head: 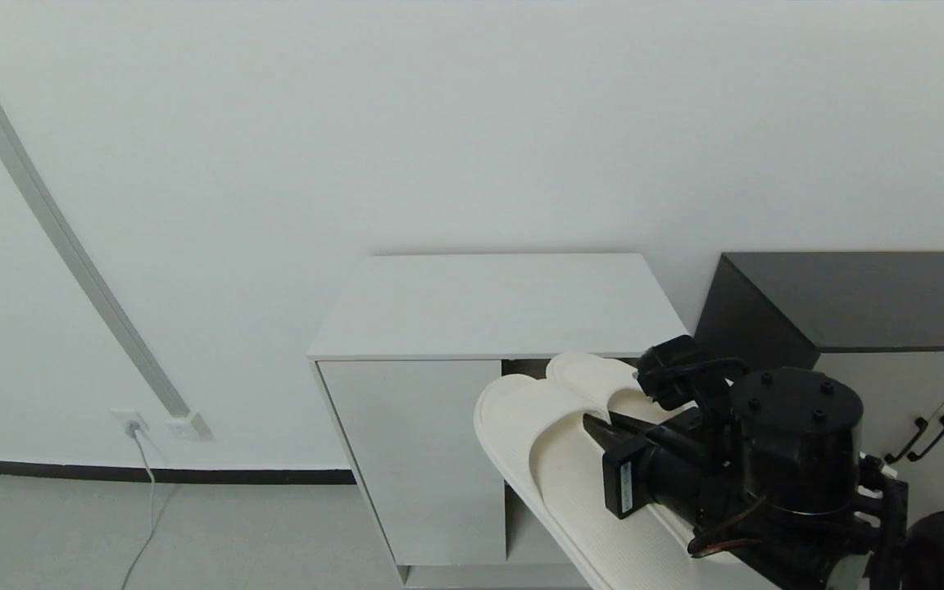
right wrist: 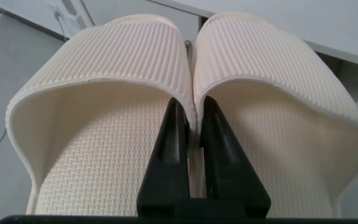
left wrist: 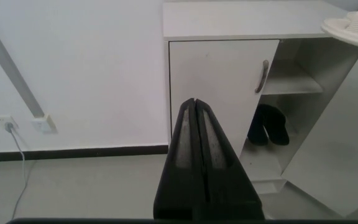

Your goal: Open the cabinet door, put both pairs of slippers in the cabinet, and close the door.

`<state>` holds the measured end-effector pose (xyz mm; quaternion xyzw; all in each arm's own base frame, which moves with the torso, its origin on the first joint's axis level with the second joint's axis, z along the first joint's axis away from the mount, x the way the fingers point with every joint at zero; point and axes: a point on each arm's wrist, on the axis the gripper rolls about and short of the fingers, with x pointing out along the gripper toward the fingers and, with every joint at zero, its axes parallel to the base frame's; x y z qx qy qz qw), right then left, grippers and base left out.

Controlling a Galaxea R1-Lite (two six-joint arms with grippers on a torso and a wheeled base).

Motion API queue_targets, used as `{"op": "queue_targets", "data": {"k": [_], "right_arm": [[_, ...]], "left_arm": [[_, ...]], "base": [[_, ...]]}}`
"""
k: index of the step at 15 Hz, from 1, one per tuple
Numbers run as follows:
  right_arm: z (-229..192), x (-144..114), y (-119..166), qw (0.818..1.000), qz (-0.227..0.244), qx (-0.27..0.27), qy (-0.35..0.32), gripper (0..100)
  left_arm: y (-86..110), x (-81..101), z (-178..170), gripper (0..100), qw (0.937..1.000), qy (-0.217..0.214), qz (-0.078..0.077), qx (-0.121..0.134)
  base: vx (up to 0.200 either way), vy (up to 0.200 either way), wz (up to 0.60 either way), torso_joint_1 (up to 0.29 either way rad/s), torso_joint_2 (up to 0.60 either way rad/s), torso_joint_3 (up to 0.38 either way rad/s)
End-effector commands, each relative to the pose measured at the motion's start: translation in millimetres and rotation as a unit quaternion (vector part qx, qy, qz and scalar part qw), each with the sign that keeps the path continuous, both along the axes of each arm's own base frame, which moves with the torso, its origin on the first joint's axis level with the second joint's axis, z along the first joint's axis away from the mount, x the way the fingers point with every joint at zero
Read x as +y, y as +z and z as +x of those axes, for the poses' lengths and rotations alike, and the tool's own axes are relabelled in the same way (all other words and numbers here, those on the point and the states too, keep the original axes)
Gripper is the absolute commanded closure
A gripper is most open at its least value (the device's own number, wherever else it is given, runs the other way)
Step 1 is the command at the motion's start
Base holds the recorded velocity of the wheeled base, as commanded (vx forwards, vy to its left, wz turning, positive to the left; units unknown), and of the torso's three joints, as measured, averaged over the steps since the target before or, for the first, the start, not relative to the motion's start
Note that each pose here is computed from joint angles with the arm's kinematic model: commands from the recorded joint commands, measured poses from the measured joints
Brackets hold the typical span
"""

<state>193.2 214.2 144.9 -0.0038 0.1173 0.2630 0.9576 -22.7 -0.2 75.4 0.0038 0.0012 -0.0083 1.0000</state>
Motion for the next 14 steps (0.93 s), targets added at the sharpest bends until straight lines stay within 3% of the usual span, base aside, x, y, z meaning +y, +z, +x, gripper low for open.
{"op": "queue_targets", "data": {"k": [1, 6, 14], "right_arm": [[0.8, 0.9, -2.9, 1.000, -0.004, 0.003, 0.000, 100], [0.5, 0.5, -3.6, 1.000, -0.005, 0.004, 0.000, 100], [-0.9, -0.4, -4.5, 1.000, -0.007, 0.005, 0.001, 100]], "left_arm": [[0.1, 0.0, 0.0, 100, 1.0000, 0.000, 0.000, -0.001], [0.1, 0.0, 0.0, 100, 1.0000, 0.000, 0.000, -0.001], [-0.1, 0.0, 0.0, 100, 1.0000, 0.000, 0.000, 0.000]], "base": [[0.000, 0.000, 0.00, 0.000, 0.00, 0.000], [0.000, 0.000, 0.00, -0.020, 0.04, 0.024], [0.000, 0.000, 0.00, -0.165, 0.37, 0.215]]}}
